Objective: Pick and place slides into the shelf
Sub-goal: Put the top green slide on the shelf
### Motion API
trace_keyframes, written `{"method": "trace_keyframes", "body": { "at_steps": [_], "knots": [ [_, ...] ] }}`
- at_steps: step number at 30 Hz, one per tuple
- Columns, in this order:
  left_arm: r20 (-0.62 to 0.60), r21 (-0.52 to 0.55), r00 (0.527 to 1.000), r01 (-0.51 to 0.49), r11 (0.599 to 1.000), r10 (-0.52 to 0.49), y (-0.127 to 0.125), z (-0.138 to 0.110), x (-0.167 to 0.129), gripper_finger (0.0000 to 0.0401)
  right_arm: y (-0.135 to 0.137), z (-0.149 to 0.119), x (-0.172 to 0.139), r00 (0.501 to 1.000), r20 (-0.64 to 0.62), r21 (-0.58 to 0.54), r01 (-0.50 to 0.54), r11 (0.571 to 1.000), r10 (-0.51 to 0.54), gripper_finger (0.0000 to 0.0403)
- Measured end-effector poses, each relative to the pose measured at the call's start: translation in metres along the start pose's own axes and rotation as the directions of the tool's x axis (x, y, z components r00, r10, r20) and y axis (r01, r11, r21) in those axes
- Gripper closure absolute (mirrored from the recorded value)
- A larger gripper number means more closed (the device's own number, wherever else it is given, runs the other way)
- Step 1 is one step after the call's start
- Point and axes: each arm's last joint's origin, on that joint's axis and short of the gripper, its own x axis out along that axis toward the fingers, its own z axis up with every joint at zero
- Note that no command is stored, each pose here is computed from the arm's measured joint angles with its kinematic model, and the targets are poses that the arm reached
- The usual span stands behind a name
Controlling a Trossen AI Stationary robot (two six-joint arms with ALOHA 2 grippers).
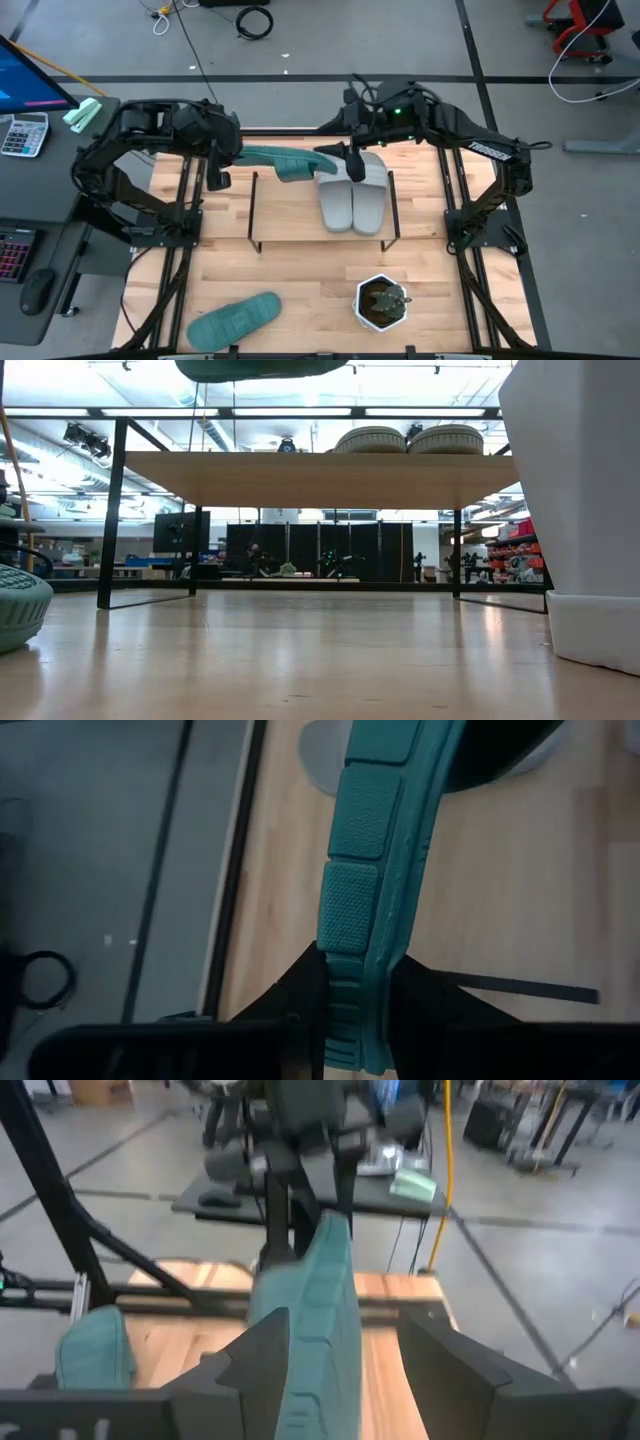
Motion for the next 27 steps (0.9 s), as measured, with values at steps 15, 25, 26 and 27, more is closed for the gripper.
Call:
{"method": "trace_keyframes", "body": {
  "at_steps": [15, 25, 26, 27],
  "knots": [
    [0.016, 0.040, 0.955, 0.295, 0.955, -0.296, -0.019, 0.010, 0.007, 0.0326, -0.002, -0.014, 0.008, 0.987, -0.101, 0.145, -0.112, 0.983, 0.127, 0.0208],
    [-0.054, 0.017, 0.933, 0.357, 0.934, -0.356, -0.038, 0.025, 0.030, 0.0326, 0.007, -0.028, 0.004, 0.917, -0.215, 0.401, -0.233, 0.886, 0.338, 0.0208],
    [-0.060, 0.017, 0.934, 0.353, 0.936, -0.351, -0.039, 0.026, 0.032, 0.0326, 0.009, -0.030, 0.005, 0.910, -0.229, 0.410, -0.230, 0.883, 0.344, 0.0208],
    [-0.069, 0.017, 0.935, 0.349, 0.937, -0.347, -0.039, 0.027, 0.035, 0.0326, 0.010, -0.031, 0.005, 0.906, -0.241, 0.417, -0.228, 0.880, 0.349, 0.0208]
  ]
}}
